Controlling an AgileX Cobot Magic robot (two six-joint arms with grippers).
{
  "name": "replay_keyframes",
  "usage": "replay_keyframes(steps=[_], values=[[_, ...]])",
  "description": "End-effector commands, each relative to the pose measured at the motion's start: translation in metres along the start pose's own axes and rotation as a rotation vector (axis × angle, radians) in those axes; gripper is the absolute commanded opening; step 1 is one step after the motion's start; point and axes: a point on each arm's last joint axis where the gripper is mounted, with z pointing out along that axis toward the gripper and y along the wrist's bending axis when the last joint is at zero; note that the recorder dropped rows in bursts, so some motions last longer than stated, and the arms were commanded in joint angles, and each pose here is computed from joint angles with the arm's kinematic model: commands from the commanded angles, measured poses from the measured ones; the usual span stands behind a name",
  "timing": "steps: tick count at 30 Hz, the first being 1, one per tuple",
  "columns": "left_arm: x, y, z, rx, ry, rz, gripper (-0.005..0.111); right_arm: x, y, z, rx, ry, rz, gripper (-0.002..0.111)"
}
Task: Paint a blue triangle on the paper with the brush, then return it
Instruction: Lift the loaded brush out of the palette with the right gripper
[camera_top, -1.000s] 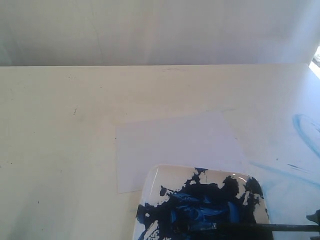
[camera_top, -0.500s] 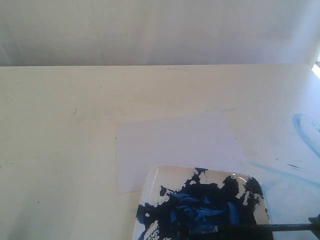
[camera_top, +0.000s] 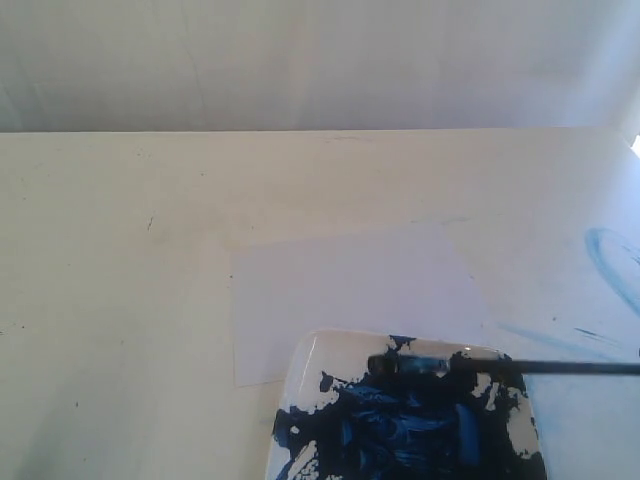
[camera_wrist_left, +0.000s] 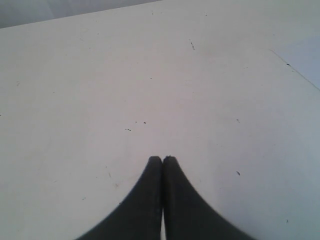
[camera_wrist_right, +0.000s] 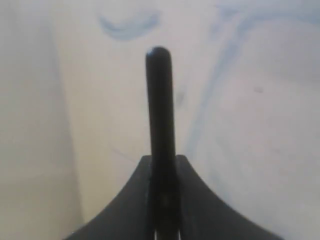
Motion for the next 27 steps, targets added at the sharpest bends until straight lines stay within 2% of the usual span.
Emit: replay_keyframes(steps=[1,3,6,10,15,18,22,27], values=[[0.0,-0.001,0.0,0.008,-0.005,-0.004,0.0,-0.002,0.034,-0.013,-0.369,-0.036,-0.131,0.0],[0.0,-0.001,0.0,0.008,-0.005,-0.004,0.0,-0.001,0.05,-0.019,-0.516,-0.057,-0.231,0.0],[0.0,-0.001,0.0,0.008,-0.005,-0.004,0.0,0.008,0.073,-0.024,-0.644,-0.04,-0.45,0.0],[0.0,-0.001,0.0,0.008,-0.005,-0.004,0.0,0.019,0.102,-0.022,-0.625,0.041,-0.72,0.0],[0.0,-0.001,0.0,0.008,-0.005,-0.004,0.0,0.02,0.139,-0.025,-0.572,0.026,-1.0,0.0],[0.0,-0.001,0.0,0.008,-0.005,-0.004,0.0,0.022,0.159,-0.033,-0.623,0.018,-1.088,0.0],[0.0,-0.001,0.0,0.008,-0.005,-0.004,0.0,0.025,0.165,-0.044,-0.698,0.005,-1.18,0.0],[0.0,-0.001,0.0,0.008,-0.005,-0.004,0.0,0.031,0.149,-0.054,-0.722,0.027,-1.264,0.0]])
